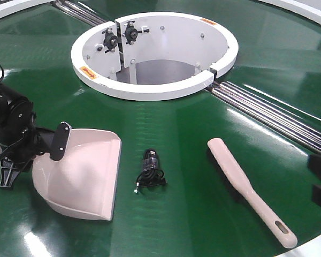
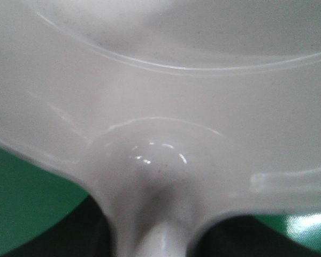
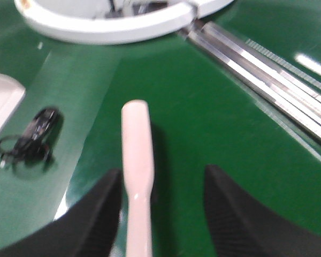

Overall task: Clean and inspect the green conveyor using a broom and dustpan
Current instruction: 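Reach the right gripper down and grasp the pink brush handle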

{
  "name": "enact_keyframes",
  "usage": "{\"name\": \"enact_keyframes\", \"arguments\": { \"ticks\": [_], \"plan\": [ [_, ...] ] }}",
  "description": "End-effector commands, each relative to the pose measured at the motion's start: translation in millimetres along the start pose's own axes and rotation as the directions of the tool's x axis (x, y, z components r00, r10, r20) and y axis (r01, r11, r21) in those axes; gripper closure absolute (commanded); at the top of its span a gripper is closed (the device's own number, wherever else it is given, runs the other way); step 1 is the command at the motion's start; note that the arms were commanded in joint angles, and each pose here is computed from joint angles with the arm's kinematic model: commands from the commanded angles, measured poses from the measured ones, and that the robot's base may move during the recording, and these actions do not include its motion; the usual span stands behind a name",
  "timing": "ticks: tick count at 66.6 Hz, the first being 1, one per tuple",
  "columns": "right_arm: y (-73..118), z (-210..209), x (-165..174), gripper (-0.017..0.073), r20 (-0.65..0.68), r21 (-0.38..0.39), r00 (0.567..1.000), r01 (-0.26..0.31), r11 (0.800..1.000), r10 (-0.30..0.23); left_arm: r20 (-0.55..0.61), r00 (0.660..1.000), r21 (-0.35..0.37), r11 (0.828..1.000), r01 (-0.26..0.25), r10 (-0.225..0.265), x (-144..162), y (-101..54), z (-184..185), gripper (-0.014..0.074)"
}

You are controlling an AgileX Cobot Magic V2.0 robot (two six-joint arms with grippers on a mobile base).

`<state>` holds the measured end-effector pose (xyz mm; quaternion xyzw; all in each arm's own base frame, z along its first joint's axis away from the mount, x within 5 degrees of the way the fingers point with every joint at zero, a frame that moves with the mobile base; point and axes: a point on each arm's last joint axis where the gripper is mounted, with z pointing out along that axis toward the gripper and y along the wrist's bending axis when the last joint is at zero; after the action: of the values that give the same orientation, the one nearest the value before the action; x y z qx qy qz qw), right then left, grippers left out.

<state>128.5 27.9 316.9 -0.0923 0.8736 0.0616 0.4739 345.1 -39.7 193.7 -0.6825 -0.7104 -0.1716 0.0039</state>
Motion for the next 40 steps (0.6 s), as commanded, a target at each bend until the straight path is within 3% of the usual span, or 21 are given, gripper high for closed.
{"name": "enact_keyframes", "arguments": {
  "ticks": [1,14,40],
  "plan": [
    [5.1,4,-24,0.008,-0.015,-0.023,0.999,0.048,0.999,-0.048,0.006,1.0,-0.077,0.997,0.015,-0.015,4,7.9,-20,0.0601],
    [13.9,35,-41,-0.0007,-0.245,-0.02,0.966,0.077,0.997,-0.079,0.006,1.0,-0.077,0.997,0.015,-0.015,4,7.9,-20,0.0601],
    [21.2,108,-43,-0.0008,-0.568,-0.021,0.816,0.112,0.994,-0.104,0.006,1.0,-0.077,0.997,0.015,-0.015,4,7.9,-20,0.0601]
  ]
}}
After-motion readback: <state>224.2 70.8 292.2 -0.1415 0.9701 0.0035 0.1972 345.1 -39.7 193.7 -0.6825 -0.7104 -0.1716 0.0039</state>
